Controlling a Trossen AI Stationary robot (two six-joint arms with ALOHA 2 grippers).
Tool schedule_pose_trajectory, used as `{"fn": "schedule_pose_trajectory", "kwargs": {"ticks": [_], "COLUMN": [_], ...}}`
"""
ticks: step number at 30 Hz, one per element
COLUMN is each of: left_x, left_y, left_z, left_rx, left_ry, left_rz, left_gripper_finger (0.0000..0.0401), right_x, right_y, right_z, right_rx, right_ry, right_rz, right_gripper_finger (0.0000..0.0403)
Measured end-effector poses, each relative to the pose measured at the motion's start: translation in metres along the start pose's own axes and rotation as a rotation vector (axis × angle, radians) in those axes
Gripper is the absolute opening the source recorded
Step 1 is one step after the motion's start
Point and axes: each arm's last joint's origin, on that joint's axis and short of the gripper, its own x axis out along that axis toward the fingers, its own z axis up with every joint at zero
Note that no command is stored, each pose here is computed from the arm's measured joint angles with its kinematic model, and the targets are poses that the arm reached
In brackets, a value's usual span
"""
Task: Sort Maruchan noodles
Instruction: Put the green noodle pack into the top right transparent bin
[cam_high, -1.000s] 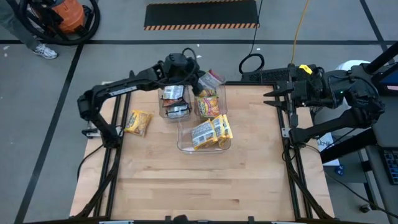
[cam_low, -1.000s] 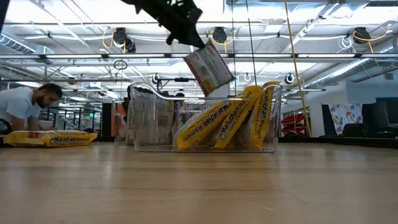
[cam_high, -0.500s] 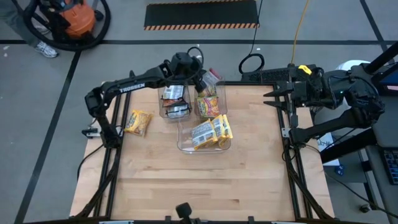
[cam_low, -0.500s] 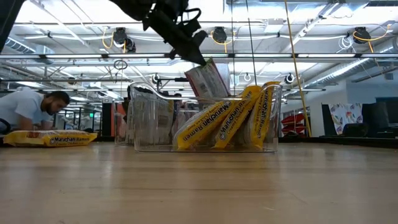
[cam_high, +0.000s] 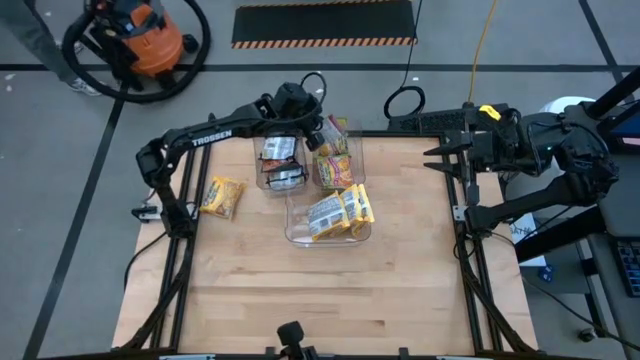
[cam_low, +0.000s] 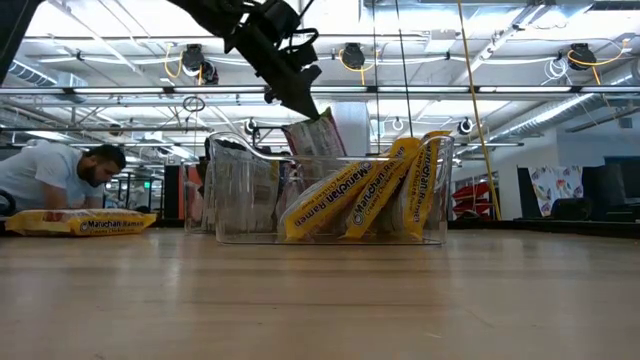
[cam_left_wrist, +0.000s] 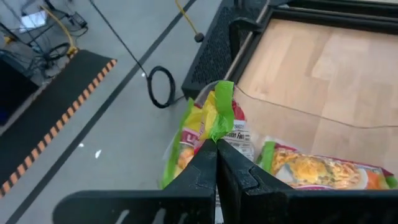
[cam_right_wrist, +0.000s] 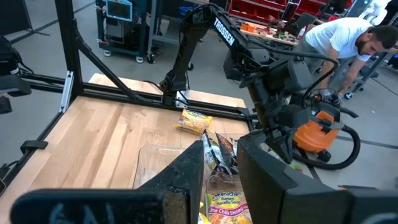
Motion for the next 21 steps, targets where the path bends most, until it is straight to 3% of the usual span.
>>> {"fn": "schedule_pose_trajectory", "kwargs": {"ticks": [12, 21], "left_x": [0.034, 0.035], "left_y": [-0.010, -0.003], "left_z": [-0.021, -0.025], "left_rx": [0.018, 0.062], "left_ry": [0.106, 0.128], "left_rz": [-0.068, -0.109], "left_gripper_finger": [0.0000, 0.0000], "right_x": [0.000, 0.000], "right_y": [0.000, 0.000], "right_z": [0.000, 0.000], "right_rx": [-0.002, -0.002], "right_ry": [0.000, 0.000], "right_rz": [0.000, 0.000], "right_gripper_finger": [0.0093, 0.0093]}}
